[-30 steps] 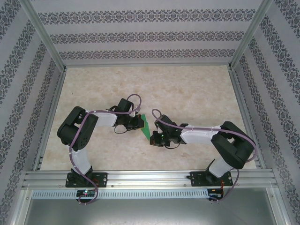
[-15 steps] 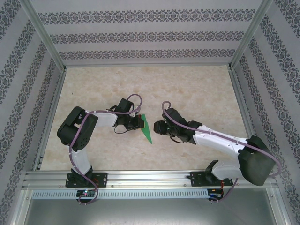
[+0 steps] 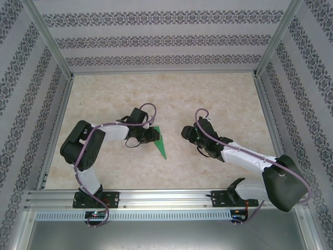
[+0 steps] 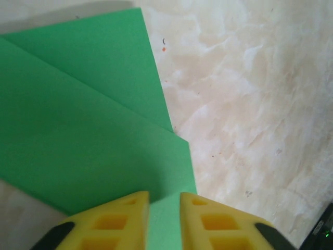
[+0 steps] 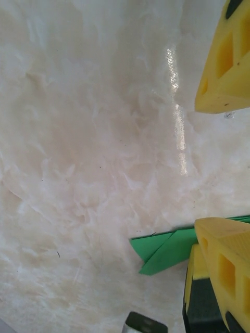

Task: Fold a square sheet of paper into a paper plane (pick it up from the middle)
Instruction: Fold the wing for the fifth time at the center of the table, then move a paper plane to the center of the table.

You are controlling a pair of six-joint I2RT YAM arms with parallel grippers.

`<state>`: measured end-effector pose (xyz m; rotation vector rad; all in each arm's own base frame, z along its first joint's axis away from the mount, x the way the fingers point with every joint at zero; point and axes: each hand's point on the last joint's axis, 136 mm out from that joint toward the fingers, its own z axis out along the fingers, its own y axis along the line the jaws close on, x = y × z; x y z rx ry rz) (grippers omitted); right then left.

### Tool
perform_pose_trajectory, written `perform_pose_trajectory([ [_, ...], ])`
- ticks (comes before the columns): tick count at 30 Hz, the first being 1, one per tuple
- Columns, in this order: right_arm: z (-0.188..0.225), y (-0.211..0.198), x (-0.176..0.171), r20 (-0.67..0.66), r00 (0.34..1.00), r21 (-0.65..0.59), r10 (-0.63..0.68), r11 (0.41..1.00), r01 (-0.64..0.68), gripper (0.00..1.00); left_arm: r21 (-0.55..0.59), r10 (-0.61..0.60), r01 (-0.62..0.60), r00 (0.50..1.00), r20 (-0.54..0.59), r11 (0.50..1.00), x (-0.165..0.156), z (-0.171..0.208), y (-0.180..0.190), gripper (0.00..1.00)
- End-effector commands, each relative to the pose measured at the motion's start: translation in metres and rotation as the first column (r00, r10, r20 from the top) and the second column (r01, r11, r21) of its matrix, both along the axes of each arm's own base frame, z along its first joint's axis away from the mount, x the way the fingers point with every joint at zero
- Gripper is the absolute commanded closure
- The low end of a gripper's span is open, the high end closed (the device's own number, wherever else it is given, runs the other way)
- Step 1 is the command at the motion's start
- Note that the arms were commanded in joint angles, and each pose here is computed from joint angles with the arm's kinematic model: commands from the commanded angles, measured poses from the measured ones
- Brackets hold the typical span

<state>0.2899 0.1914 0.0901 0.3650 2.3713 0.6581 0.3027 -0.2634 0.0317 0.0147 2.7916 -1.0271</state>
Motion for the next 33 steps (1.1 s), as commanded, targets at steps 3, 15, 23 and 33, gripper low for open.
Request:
perform_pose_trajectory([
  [3, 0.017, 0.012, 0.010, 0.039, 0.999, 0.069, 0.006, 0.998, -0.008, 0.45, 0.084, 0.044, -0.052, 0.995, 0.087, 0.995, 0.005, 0.041, 0.015, 0.54],
  [15, 0.009, 0.023, 0.011, 0.015, 0.999, 0.070, 0.045, 0.996, -0.046, 0.37, 0.323, 0.153, -0.168, 0.986, 0.071, 0.931, -0.016, 0.048, 0.035, 0.18],
  [23, 0.010, 0.022, 0.011, 0.017, 0.999, 0.069, 0.032, 0.997, -0.033, 0.28, 0.444, 0.158, -0.175, 0.985, 0.074, 0.879, -0.012, 0.042, 0.025, 0.15],
  [33, 0.005, 0.012, 0.002, 0.003, 1.000, 0.067, -0.002, 0.998, 0.001, 0.23, 0.542, 0.180, -0.179, 0.982, 0.052, 0.821, -0.012, 0.030, 0.022, 0.09],
])
